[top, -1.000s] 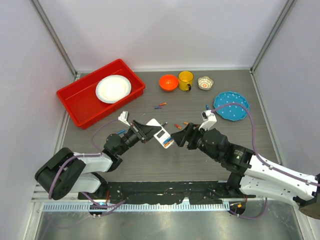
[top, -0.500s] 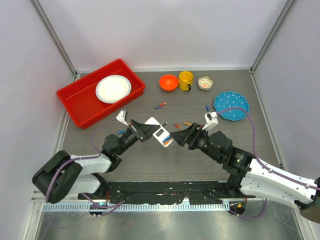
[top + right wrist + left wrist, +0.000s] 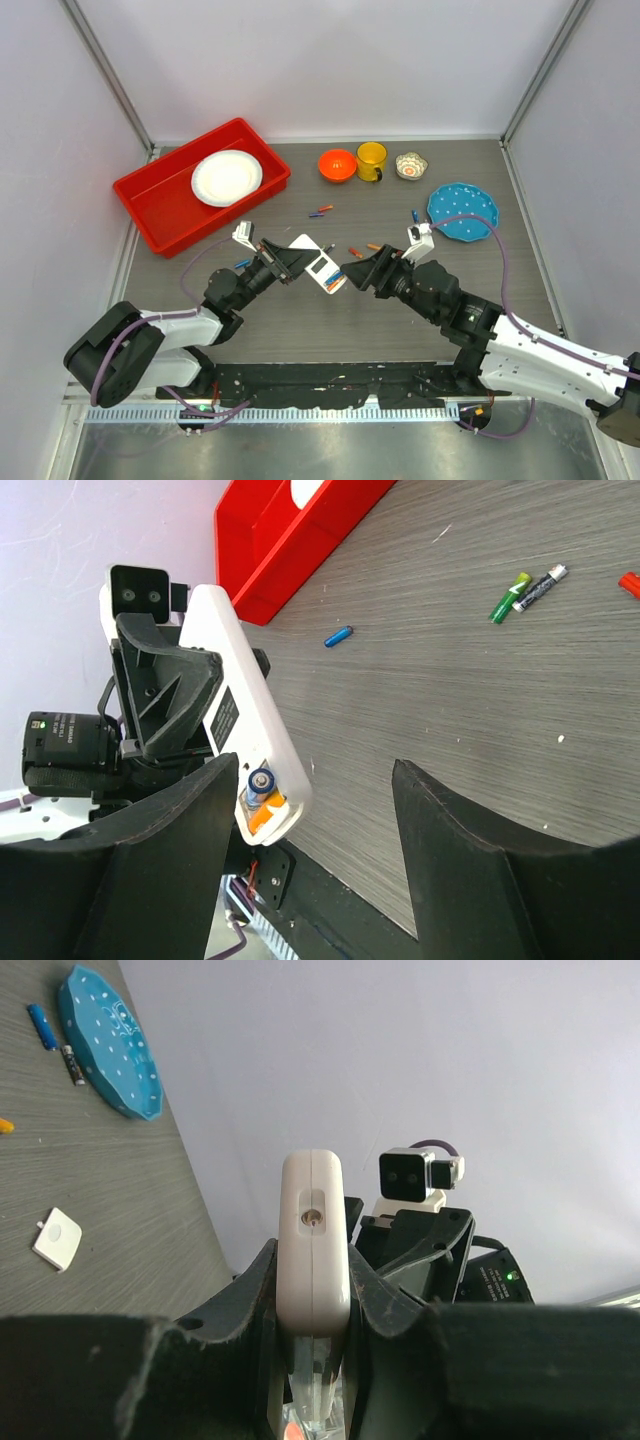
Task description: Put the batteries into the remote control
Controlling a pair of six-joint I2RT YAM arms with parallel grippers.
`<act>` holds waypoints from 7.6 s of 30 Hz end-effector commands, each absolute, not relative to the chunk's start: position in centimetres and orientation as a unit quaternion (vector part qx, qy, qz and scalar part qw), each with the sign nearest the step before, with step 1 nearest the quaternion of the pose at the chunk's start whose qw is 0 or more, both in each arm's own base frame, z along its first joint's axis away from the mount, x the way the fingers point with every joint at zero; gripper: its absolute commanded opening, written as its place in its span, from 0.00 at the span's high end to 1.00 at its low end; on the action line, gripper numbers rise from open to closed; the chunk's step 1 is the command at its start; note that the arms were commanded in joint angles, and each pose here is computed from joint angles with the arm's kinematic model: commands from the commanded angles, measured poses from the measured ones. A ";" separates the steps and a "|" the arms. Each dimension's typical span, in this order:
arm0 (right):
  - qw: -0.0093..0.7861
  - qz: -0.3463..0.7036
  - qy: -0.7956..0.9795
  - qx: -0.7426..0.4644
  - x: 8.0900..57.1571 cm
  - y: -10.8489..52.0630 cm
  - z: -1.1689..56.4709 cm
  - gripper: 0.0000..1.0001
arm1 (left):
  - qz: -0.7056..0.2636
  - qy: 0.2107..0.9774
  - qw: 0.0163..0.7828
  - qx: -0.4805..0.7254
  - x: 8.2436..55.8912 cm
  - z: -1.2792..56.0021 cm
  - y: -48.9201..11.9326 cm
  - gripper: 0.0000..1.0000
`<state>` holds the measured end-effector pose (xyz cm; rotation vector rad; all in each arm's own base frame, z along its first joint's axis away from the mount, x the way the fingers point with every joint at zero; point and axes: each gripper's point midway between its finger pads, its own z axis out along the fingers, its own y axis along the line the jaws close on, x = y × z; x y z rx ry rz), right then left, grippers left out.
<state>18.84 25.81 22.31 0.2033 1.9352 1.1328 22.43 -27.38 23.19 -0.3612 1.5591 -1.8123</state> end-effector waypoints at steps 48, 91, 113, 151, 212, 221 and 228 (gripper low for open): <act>0.408 0.502 0.760 0.060 18.7 28.1 23.5 0.39 | -0.761 0.493 0.412 -0.091 20.6 30.0 -25.8 1.00; 0.387 0.484 0.784 0.046 19.0 29.2 21.2 0.79 | -0.762 0.486 0.417 -0.094 20.7 30.4 -25.6 1.00; 0.416 0.432 0.799 0.043 20.0 28.3 20.8 0.99 | -0.752 0.487 0.429 -0.118 21.6 29.9 -25.2 1.00; 0.415 0.447 0.793 -0.005 19.4 29.5 23.1 0.48 | -0.741 0.503 0.414 -0.167 23.8 28.3 -25.7 1.00; 0.311 0.636 0.673 0.213 21.1 27.6 22.6 0.43 | -0.740 0.483 0.443 -0.153 23.4 29.9 -24.9 1.00; 0.304 0.633 0.680 0.211 21.1 27.9 22.1 0.44 | -0.741 0.480 0.443 -0.152 23.5 30.1 -25.0 1.00; 0.298 0.630 0.685 0.212 21.1 28.1 21.5 0.46 | -0.744 0.476 0.445 -0.151 23.4 30.5 -24.9 1.00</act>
